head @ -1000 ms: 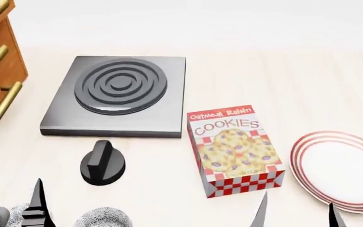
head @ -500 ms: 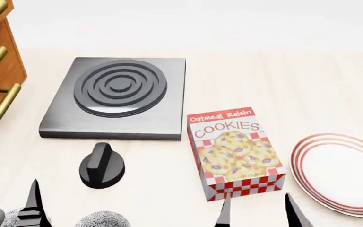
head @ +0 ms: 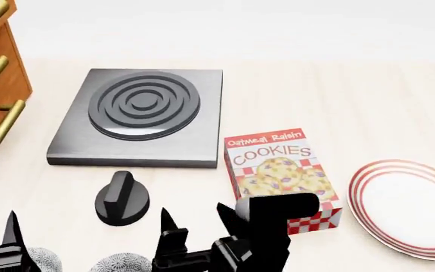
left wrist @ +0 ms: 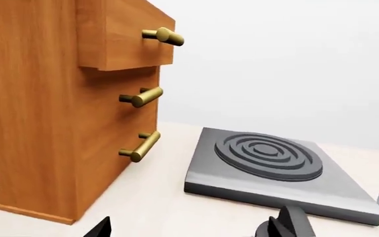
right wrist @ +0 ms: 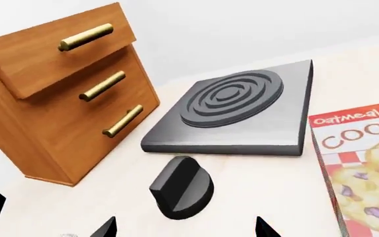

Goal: Pick the akita bowl from table center and place it on the plate.

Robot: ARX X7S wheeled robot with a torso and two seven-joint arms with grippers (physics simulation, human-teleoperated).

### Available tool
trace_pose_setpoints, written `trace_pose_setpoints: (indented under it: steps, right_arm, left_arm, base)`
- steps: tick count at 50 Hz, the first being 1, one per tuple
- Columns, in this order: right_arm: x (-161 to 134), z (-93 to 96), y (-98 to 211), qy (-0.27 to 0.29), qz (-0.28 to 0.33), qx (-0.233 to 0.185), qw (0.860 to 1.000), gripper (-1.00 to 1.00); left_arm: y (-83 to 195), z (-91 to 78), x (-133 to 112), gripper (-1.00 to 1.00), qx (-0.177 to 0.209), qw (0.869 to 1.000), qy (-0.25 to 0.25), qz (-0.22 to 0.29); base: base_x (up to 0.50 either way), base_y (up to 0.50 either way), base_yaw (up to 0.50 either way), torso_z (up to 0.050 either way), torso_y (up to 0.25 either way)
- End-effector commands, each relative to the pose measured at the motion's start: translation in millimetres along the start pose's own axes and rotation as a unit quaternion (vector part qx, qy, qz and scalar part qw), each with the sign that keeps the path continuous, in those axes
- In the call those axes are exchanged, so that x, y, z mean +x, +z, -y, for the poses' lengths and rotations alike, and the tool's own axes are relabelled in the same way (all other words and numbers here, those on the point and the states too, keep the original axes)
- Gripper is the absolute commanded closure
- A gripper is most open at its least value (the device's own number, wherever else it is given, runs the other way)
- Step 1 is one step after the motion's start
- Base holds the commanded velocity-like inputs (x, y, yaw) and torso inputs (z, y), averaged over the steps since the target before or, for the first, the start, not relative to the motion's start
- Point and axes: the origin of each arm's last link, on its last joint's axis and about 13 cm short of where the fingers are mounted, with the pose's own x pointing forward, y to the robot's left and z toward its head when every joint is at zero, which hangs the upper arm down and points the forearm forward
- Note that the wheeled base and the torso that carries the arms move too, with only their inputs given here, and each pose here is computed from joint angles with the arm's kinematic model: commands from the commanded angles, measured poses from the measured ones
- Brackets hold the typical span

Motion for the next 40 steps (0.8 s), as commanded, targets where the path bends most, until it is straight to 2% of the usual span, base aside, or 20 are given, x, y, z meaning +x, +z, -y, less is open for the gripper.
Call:
trace_pose_setpoints:
  steps: [1,7,13,40]
  right_arm:
    - [17,-3.6,1,0.049,-0.069,0.032,0.996,-1.0]
    - [17,-2.9,0,0.055,-0.097,0.046,0.993,-1.0]
    - [13,-0.1,-3,0.048,-0.109,0.047,0.992,-1.0]
    - [1,1.7,-7,0.051,-0.168,0.045,0.983,-1.0]
  left_arm:
    - [2,-20.7,6,-1.0,0.008,0.998,0.053,0.014]
    - [0,-37.7,7,-1.0,0.009,0.996,0.091,0.015]
    - [0,-46.8,6,-1.0,0.011,0.994,0.108,0.017]
    - [-5,-52.9,1,-1.0,0.005,0.993,0.119,0.01]
  base:
    - [0.0,0.0,0.0,0.0,0.0]
    - [0.0,0.0,0.0,0.0,0.0]
    - [0.0,0.0,0.0,0.0,0.0]
    - [0.0,0.0,0.0,0.0,0.0]
